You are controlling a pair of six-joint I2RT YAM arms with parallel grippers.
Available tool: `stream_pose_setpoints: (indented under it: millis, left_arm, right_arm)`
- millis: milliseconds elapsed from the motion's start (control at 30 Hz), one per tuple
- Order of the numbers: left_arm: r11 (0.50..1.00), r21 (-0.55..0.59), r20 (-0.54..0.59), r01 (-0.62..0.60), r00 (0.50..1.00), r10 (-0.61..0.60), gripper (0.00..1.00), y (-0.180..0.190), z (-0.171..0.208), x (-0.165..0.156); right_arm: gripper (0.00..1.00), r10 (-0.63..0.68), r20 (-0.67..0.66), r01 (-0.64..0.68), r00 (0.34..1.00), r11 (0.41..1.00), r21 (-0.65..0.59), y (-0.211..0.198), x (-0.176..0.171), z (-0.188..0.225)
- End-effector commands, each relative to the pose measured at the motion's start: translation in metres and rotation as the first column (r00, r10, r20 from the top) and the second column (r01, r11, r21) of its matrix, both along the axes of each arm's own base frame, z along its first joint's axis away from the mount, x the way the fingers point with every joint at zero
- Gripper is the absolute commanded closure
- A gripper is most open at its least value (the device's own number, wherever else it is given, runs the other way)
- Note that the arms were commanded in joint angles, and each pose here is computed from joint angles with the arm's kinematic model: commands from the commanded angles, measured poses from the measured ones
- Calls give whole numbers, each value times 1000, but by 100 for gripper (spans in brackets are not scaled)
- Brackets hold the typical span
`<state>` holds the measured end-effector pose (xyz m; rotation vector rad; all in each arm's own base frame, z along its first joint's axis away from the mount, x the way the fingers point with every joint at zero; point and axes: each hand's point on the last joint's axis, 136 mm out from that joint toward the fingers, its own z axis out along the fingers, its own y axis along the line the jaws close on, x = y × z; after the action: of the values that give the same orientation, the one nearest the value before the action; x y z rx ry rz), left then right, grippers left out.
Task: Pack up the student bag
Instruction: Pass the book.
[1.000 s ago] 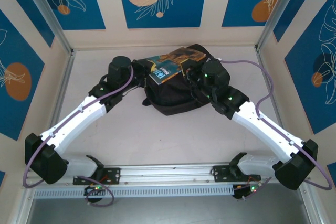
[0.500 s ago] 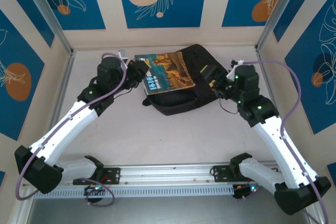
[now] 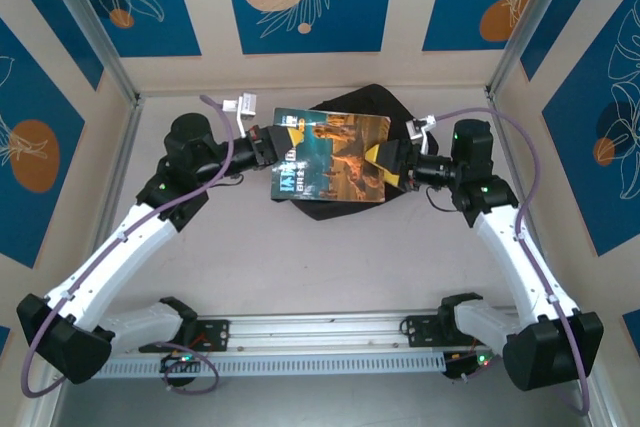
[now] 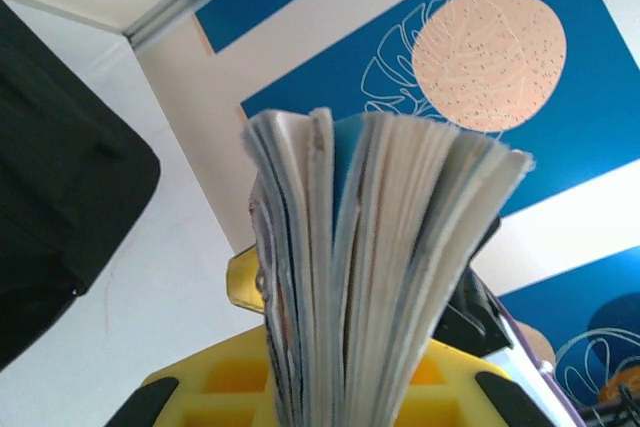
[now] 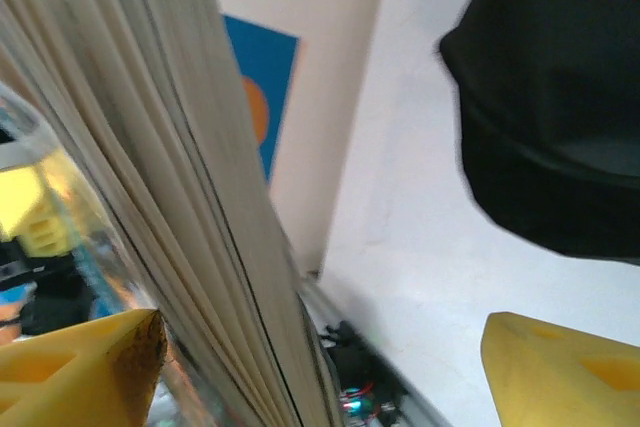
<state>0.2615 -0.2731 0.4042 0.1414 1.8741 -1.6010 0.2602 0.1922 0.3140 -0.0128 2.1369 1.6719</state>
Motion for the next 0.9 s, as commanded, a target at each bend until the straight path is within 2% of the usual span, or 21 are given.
stream_pose_setpoints:
  millis: [0,33,100,167,233,267,300,400,533,700,867]
  left_arm:
    - [995,-68,108,78,992,-71,100,0,31,-17]
    - [995,-64,101,77,992,-71,100,1,29,-17]
    - [995,-56,86,80,993,-75,100,0,24,-17]
    - [996,-39,64,81,995,-78,100,0,17,-17]
    - [996,-26,41,88,995,-87,100,-1,11,-17]
    - [996,-11,21,92,996,-92,96,-2,5,-17]
    - [996,3,10,94,995,-94,87,-2,1,-17]
    - [991,41,25,128,991,-129,74,-3,-7,-25]
    - [984,73,54,159,985,-164,66,-2,-13,-35]
    - [968,73,66,240,967,-245,65,-10,-18,-48]
    - [959,111,48,259,963,-266,71,-12,-34,-54]
  right_arm:
    - [24,132,78,-141,988,982,130,10,-21,31]
    - [29,130,79,-141,988,979,145,10,-20,32]
    - [47,108,72,-118,992,981,154,8,-19,33]
    - [78,67,69,-76,995,987,143,3,-18,32]
    - [100,33,80,-43,996,991,124,-2,-18,32]
    - [100,23,84,-32,996,993,112,-5,-18,32]
    - [100,21,81,-29,997,995,100,-7,-19,31]
    - [100,24,90,-30,996,998,62,-10,-23,29]
    - [100,36,91,-40,995,999,37,-10,-29,25]
    - [100,56,87,-59,995,998,25,-10,-33,21]
    - [100,89,82,-92,993,995,33,-5,-37,21]
